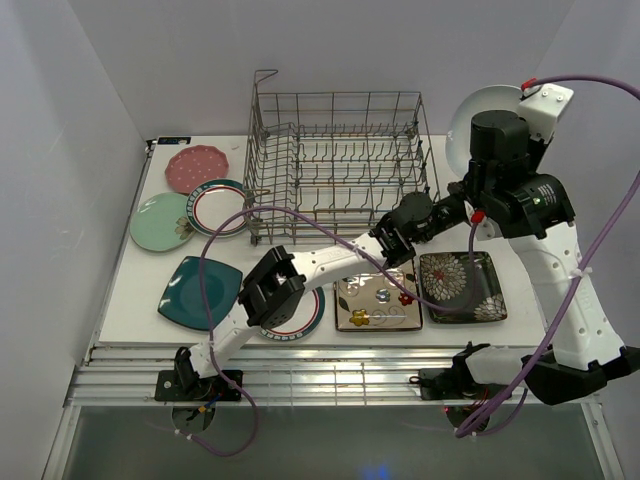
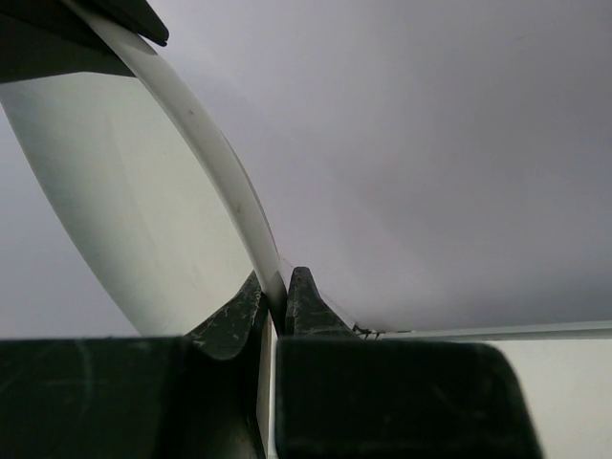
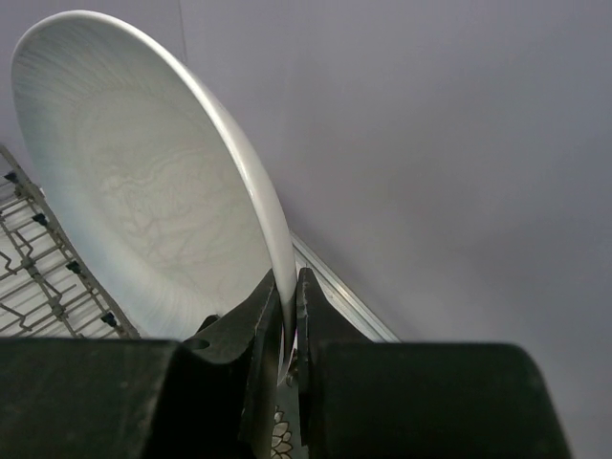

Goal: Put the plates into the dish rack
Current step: Pick up the plate from the corner of the board.

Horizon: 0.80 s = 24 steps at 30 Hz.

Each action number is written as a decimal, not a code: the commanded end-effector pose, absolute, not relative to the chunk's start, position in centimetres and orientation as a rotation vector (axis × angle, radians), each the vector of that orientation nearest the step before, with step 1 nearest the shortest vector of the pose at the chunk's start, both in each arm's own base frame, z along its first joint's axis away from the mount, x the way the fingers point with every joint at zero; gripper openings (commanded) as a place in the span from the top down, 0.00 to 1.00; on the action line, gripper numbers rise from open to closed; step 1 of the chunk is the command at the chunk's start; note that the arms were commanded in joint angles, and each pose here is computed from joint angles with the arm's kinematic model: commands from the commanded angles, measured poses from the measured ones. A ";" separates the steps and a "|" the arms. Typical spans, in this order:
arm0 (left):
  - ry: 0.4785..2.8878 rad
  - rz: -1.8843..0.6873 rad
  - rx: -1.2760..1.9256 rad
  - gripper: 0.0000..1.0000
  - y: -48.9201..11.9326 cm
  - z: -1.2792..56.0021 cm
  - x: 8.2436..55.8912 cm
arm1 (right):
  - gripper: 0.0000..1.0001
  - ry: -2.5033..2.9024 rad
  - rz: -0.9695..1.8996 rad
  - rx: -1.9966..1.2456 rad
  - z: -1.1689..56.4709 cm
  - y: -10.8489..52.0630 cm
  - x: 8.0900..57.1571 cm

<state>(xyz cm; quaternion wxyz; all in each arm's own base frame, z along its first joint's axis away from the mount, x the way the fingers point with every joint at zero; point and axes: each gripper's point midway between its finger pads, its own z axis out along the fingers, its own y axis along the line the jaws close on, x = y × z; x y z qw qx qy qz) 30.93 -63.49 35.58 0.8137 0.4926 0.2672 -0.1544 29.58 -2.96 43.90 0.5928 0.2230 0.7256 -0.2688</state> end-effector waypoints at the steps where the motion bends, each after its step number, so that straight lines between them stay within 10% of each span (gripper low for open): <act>1: 0.387 -0.318 1.097 1.00 -62.9 40.2 26.6 | 0.92 1.536 -0.332 0.543 48.6 1.1 32.2; 24: 0.561 -0.337 1.031 1.00 -57.8 38.0 29.8 | 0.92 1.664 -0.224 0.322 45.6 6.8 37.3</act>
